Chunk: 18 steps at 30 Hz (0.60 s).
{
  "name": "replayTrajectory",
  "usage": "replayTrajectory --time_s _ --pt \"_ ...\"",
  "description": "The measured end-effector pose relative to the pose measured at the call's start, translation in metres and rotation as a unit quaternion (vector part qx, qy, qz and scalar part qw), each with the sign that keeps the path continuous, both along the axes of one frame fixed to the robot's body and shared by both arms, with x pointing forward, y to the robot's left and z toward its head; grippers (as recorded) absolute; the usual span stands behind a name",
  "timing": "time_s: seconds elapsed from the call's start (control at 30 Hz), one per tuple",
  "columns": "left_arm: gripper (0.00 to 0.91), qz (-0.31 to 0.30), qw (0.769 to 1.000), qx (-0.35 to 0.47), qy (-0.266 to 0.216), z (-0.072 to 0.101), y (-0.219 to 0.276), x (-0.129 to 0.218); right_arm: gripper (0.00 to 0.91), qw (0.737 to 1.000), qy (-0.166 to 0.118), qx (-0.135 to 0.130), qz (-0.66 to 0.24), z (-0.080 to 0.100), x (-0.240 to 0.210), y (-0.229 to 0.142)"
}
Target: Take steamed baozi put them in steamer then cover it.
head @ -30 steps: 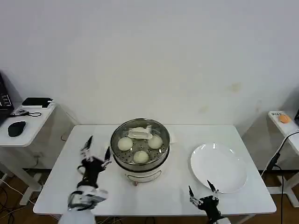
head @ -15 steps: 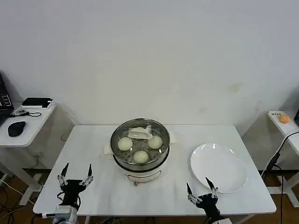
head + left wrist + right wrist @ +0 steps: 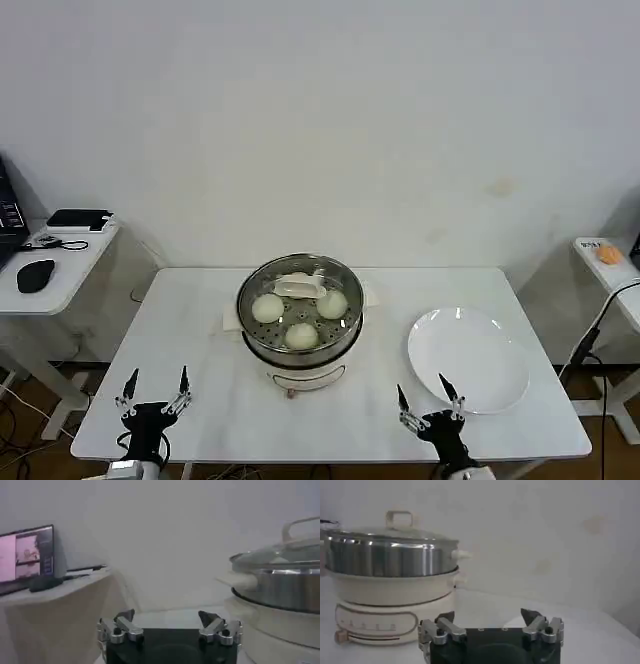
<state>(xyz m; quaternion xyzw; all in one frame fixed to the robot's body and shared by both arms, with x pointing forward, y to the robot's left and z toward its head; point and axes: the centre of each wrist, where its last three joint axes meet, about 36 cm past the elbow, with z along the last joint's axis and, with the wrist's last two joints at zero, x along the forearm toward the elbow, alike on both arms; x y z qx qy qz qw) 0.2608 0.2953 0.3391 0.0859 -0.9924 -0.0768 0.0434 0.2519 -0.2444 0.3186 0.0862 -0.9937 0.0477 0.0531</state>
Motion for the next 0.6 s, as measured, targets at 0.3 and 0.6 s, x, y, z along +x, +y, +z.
replayTrajectory --time_s 0.3,0.6 --pt "0.907 -0.008 1.0 0.002 0.003 0.0 -0.003 -0.007 0.907 1.0 0.008 0.009 0.0 0.001 0.0 0.008" --pt "0.907 -0.023 1.0 0.01 0.006 -0.001 -0.007 -0.012 0.907 1.0 0.015 0.008 0.004 0.003 0.0 0.011"
